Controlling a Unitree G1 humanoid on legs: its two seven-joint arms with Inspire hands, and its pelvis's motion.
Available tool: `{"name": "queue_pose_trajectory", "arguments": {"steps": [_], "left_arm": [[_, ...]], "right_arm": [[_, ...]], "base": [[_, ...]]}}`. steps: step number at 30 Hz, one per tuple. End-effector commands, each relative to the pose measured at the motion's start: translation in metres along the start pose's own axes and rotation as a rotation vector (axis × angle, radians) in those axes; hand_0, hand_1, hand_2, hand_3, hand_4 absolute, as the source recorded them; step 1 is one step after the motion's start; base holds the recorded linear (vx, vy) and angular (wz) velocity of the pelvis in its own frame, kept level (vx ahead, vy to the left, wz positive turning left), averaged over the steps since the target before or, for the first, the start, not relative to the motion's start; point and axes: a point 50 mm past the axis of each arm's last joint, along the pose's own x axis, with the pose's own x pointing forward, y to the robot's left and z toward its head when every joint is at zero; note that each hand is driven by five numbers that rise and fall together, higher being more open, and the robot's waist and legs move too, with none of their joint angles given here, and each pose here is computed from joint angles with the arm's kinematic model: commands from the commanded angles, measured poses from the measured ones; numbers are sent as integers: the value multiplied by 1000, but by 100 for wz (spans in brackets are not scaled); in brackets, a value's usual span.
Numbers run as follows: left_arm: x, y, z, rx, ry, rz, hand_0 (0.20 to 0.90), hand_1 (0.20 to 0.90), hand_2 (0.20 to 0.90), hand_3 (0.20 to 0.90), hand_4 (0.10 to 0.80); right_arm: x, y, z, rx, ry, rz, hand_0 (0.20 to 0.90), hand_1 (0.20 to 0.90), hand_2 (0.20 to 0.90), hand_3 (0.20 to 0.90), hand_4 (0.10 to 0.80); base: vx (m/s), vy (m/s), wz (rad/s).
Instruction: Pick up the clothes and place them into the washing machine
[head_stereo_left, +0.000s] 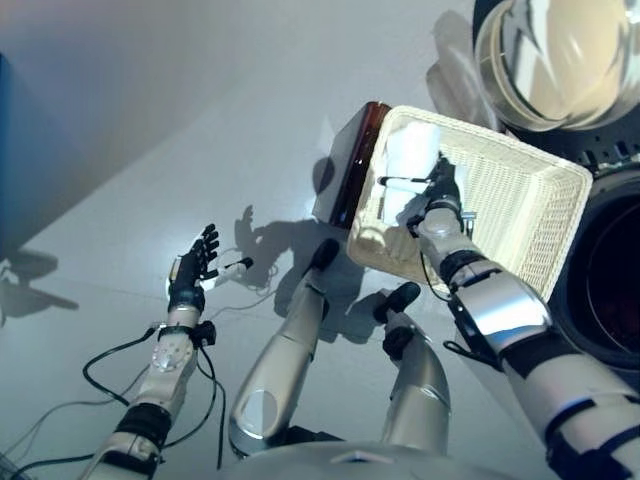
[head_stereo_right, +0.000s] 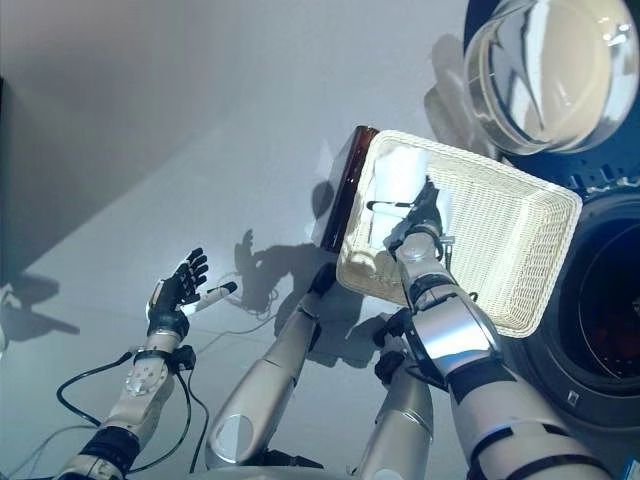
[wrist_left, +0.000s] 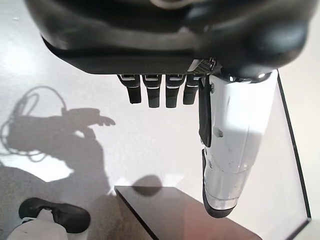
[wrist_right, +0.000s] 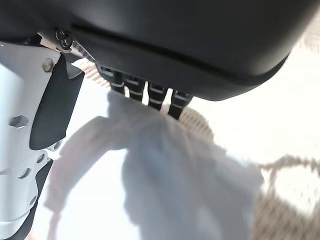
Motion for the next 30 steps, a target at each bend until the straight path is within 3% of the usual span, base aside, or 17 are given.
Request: {"name": "queue_pose_trajectory", "arguments": {"steps": [1, 4, 5, 6, 23, 30], "left_arm": [[0, 12, 19, 33, -107, 31, 900, 900, 900, 900, 800], [-1, 7, 16, 33, -93, 29, 900, 900, 900, 900, 800], [-1, 5, 15, 33, -87, 24, 900, 900, 900, 900, 800], [-1, 3, 13, 30, -78, 24, 900, 900, 900, 900, 800], [-21, -15, -21, 100, 58, -71, 900, 900, 900, 900, 800], [-33, -17, -43, 145, 164, -110, 900, 900, 900, 900, 800]], "right_arm": [[12, -24, 20, -88, -70, -52, 900, 900, 900, 900, 800], [15, -29, 30, -123, -89, -77, 900, 900, 900, 900, 800], [15, -30, 33, -125, -94, -88, 252, 252, 252, 252, 337], [15, -31, 35, -131, -100, -93, 200, 200, 200, 200, 300], [15, -43, -2, -223, -6, -137, 200, 200, 200, 200, 300], [12, -60, -41, -61, 117, -185, 200, 200, 200, 200, 300]], "base": [[-6, 38, 20], [-18, 49, 1], [-16, 45, -2], [-18, 49, 1], [-9, 7, -2], [7, -8, -2]]}}
